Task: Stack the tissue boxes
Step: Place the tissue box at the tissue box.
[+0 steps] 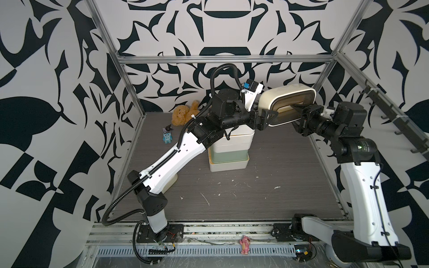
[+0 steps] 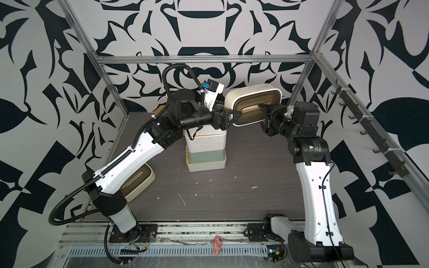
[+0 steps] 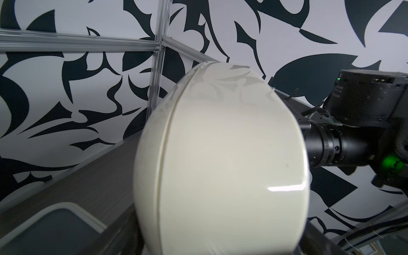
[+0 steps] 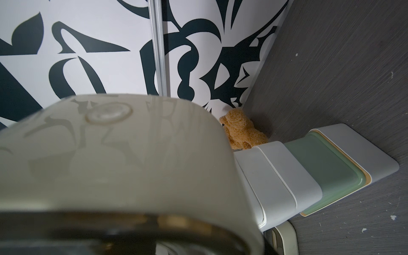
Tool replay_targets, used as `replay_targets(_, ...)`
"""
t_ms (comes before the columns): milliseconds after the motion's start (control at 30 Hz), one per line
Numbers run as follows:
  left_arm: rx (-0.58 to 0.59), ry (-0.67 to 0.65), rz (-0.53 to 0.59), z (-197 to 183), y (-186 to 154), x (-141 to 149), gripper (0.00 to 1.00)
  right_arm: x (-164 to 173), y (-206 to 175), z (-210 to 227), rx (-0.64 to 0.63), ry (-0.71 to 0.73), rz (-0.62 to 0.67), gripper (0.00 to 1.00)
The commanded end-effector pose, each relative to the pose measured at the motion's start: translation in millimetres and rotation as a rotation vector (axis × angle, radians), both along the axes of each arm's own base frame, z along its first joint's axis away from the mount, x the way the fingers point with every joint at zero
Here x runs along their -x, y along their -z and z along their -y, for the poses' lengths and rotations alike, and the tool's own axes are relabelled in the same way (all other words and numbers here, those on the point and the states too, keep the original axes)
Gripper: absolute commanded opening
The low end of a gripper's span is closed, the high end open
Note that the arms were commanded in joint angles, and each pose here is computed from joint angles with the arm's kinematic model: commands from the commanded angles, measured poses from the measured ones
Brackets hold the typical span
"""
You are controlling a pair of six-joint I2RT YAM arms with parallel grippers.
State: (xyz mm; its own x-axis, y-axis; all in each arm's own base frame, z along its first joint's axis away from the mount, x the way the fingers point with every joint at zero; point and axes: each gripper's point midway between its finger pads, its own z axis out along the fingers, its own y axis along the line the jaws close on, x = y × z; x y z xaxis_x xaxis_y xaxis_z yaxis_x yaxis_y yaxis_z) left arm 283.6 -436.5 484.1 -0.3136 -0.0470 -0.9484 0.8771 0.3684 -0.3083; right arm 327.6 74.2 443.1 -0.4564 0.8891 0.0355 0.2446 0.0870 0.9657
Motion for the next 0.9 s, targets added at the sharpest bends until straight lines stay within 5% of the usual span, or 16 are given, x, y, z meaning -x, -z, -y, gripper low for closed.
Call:
replay_targets(0,0.018,-0.017,0.017,1,-4,0,0.79,6,-37,-1,0.003,0.000,0.145,0.32)
replay_targets(467,0.099,0.011,0.018,-9,-6,15,0.36,0,-42,-9,0.041,-0.016,0.179,0.46)
replay_targets(500,0.099,0.005,0.019,-11,-6,15,0.35,0,-42,-10,0.045,-0.020,0.180,0.50)
replay_targets(600,0.113,-0.011,0.018,-17,-10,16,0.35,2,-44,-12,0.061,-0.022,0.185,0.88)
replay_targets(867,0.115,-0.059,0.000,-23,-14,11,0.33,10,-47,-11,0.083,-0.019,0.201,0.98)
